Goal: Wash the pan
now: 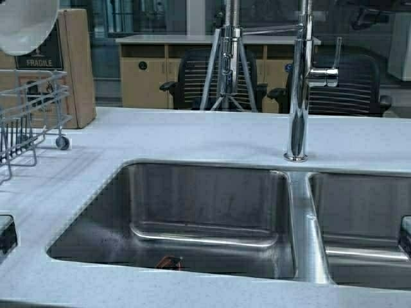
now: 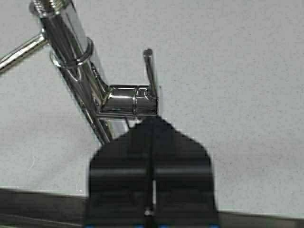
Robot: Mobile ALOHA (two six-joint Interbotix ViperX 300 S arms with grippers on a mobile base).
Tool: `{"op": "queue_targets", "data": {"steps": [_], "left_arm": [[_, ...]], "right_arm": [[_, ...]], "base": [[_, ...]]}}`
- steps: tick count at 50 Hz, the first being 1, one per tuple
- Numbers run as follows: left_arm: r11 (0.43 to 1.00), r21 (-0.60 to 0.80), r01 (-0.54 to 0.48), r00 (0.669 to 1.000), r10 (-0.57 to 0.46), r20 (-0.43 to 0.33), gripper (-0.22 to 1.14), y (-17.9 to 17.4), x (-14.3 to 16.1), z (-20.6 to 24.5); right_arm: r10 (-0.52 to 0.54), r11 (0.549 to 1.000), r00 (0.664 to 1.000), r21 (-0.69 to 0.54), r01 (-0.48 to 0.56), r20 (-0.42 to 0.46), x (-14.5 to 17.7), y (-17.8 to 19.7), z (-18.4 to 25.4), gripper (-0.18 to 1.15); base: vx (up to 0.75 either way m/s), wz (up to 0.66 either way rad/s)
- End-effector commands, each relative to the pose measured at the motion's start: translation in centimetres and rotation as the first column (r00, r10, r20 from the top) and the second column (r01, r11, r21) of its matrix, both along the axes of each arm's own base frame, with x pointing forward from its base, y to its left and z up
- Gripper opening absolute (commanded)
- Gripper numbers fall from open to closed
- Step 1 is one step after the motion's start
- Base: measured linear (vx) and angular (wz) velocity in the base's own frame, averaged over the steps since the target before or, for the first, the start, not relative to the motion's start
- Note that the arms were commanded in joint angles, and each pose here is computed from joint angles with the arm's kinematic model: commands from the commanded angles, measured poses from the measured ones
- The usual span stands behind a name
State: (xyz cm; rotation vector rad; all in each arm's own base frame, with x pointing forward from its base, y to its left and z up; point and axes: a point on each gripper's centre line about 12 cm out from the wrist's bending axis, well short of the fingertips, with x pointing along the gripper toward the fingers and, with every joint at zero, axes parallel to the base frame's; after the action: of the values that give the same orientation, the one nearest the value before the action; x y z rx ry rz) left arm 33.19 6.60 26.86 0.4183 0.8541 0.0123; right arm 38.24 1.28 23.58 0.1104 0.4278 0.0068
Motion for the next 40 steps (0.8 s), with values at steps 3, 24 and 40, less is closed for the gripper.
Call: {"op": "queue_targets", "data": {"steps": [3, 24, 40], "left_arm": [[0.995, -0.044, -0.086, 0.996, 0.085, -0.025, 0.03, 3.2, 0.1, -1.0], [0.989, -0.070, -0.127, 0.967, 0.108, -0.231, 0.03, 5.6, 1.3, -8.2], [0.988, -0.077, -0.134, 0.943, 0.103, -0.318, 0.02, 6.0, 2.1, -12.0]], "right_arm": [[0.002, 1.000, 0.999, 0.000, -0.002, 0.046, 0.4, 0.1, 1.5, 0.05], [0.003, 1.000, 1.000, -0.002, -0.003, 0.031, 0.5, 0.1, 0.9, 0.05], [0.003, 1.000, 1.000, -0.002, -0.003, 0.022, 0.7, 0.1, 0.5, 0.05]], "base": [[0.00, 0.00], [0.00, 0.02], [0.00, 0.00]]}}
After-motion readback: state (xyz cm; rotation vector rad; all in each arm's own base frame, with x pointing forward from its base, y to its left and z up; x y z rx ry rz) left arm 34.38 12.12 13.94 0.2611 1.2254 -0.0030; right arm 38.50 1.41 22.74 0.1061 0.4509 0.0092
